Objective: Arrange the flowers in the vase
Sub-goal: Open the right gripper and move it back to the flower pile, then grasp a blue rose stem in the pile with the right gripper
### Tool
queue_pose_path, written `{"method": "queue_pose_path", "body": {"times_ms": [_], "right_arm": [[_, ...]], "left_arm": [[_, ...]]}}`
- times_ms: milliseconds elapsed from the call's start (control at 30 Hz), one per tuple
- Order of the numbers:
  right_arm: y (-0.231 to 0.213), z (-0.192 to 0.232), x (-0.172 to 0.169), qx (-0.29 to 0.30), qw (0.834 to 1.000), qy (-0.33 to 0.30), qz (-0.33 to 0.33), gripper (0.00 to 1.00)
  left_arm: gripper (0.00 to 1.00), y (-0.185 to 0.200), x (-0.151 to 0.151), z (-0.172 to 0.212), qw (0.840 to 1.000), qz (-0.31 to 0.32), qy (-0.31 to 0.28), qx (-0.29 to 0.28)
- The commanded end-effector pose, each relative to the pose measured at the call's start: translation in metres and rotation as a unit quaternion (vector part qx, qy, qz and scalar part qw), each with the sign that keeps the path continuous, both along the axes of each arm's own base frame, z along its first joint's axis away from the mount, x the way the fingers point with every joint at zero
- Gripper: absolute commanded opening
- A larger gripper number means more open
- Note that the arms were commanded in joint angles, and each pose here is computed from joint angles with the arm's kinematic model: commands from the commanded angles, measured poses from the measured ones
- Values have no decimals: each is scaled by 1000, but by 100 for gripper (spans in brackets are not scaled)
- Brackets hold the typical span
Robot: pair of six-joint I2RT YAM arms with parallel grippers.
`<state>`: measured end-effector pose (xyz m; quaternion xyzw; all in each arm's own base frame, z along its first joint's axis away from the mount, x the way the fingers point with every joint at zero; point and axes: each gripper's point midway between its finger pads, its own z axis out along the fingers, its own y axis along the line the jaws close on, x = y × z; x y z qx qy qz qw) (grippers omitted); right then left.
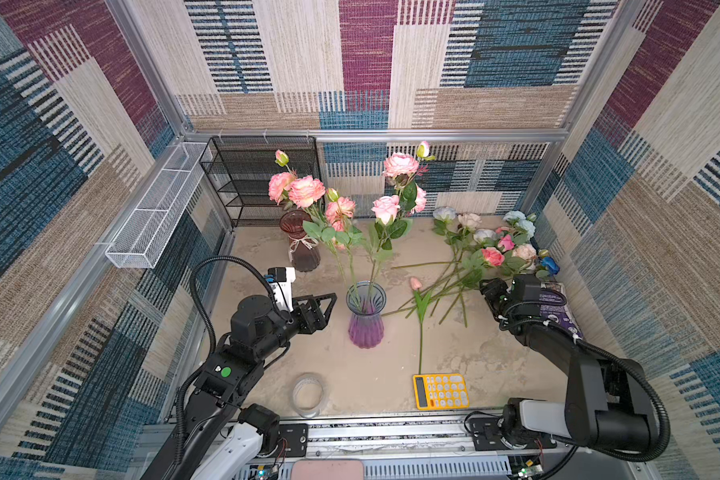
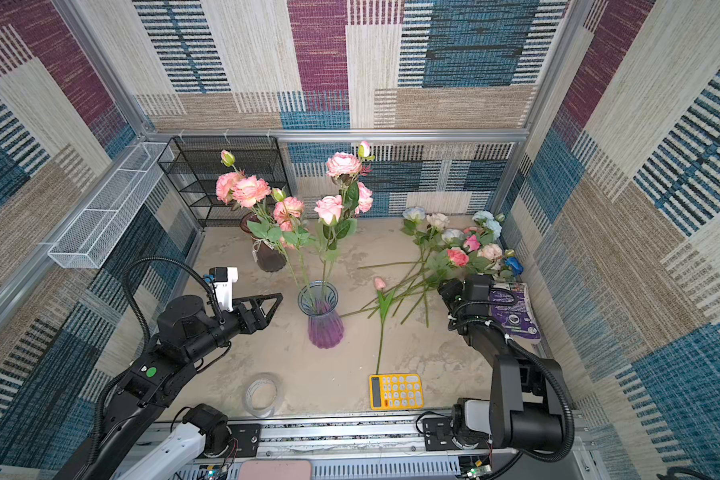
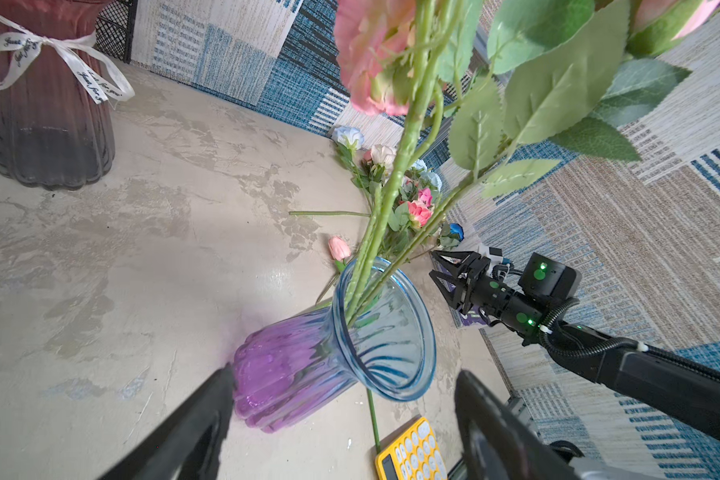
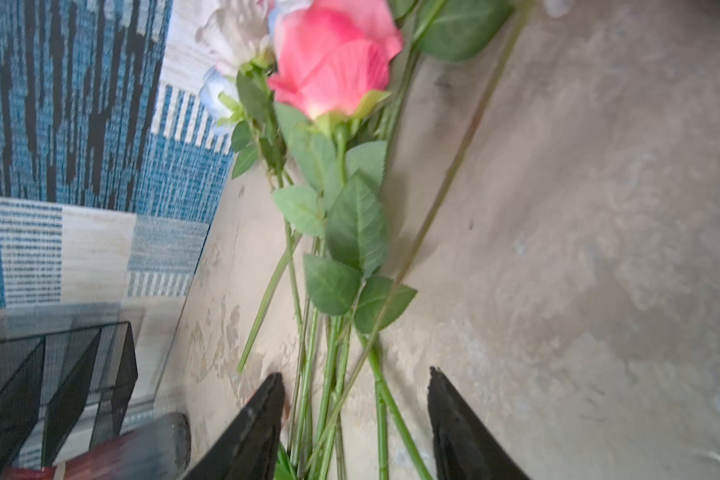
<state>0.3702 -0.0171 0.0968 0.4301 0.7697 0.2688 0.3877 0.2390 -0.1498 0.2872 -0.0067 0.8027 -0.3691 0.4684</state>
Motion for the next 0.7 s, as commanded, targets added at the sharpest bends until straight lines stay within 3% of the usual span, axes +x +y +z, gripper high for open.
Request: {"method": "queue_pose_path", "body": {"times_ms": [0, 500, 667], "right_arm": [[-10, 20, 17, 29, 998, -57, -23, 58], [-34, -25, 53, 60, 997, -11, -47, 53], [-38, -36, 60, 57, 997, 3, -47, 35]], "left_arm": [[84, -2, 1, 9, 1000, -4, -15, -9], [84, 2, 2, 13, 1000, 4, -20, 3], [84, 2, 3, 14, 1000, 4, -20, 8]]}}
